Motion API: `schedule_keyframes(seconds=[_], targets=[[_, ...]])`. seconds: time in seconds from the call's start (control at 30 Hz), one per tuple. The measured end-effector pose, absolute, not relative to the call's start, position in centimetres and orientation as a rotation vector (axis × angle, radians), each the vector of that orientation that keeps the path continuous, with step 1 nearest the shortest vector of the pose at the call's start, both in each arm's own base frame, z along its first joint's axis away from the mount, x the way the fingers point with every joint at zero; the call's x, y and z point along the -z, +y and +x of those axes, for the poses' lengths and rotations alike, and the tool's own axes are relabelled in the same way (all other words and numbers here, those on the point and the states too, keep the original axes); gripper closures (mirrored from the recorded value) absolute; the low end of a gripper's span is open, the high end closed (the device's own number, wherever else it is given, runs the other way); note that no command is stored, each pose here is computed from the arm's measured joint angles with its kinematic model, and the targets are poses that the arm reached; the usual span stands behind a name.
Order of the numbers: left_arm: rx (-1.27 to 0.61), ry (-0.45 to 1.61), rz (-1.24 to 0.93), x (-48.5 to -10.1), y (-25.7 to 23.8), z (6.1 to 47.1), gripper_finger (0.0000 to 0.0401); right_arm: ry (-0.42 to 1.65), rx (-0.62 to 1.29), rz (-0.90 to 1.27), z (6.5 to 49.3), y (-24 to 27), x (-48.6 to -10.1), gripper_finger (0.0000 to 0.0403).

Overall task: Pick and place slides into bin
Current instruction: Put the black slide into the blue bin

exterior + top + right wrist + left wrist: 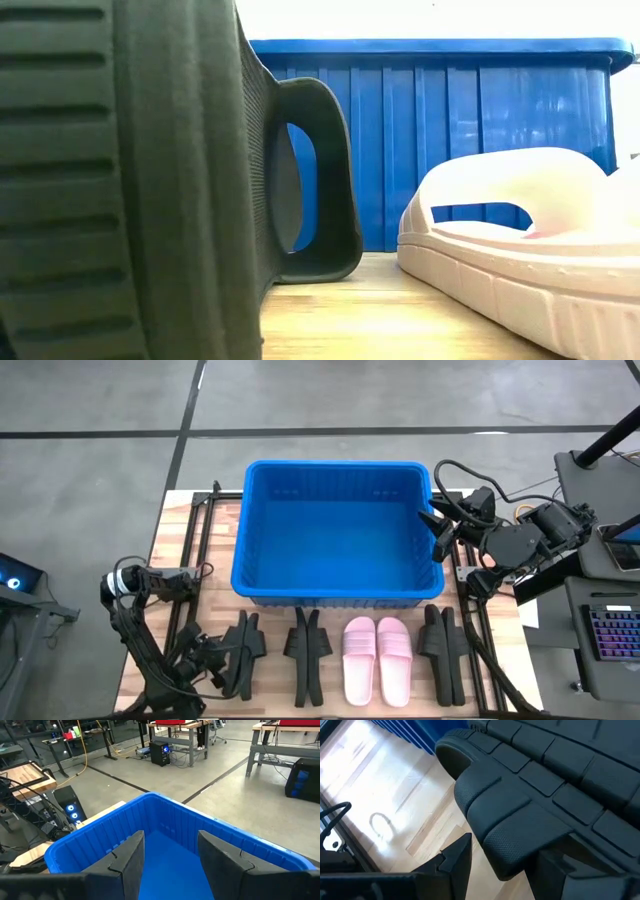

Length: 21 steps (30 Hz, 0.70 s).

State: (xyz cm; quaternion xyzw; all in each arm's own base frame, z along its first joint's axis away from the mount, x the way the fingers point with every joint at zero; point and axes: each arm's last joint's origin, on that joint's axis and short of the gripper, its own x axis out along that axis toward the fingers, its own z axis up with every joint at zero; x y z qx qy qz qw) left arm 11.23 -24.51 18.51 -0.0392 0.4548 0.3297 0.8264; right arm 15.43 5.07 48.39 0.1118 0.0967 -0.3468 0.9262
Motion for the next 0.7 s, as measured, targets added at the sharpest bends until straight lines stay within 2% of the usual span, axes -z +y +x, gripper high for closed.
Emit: schedule_keyframes(seconds=[0.17,0.43,0.7], targets=[[-0.706,0.966,-0.073,-18.3,-24.3,11.1,0.0293,0.199,0.711,0.229,15.4,5.1,-48.4,0.0230],[-0.706,0.975,-0.083,-17.8,-24.2,11.1,0.0390,0.199,0.711,0.229,15.4,5.1,-48.4,0.0230],[-0.711,1.089,-0.152,-19.0,-23.9,10.6,0.0399,0.199,0.711,0.229,15.4,5.1,-48.4,0.0230]])
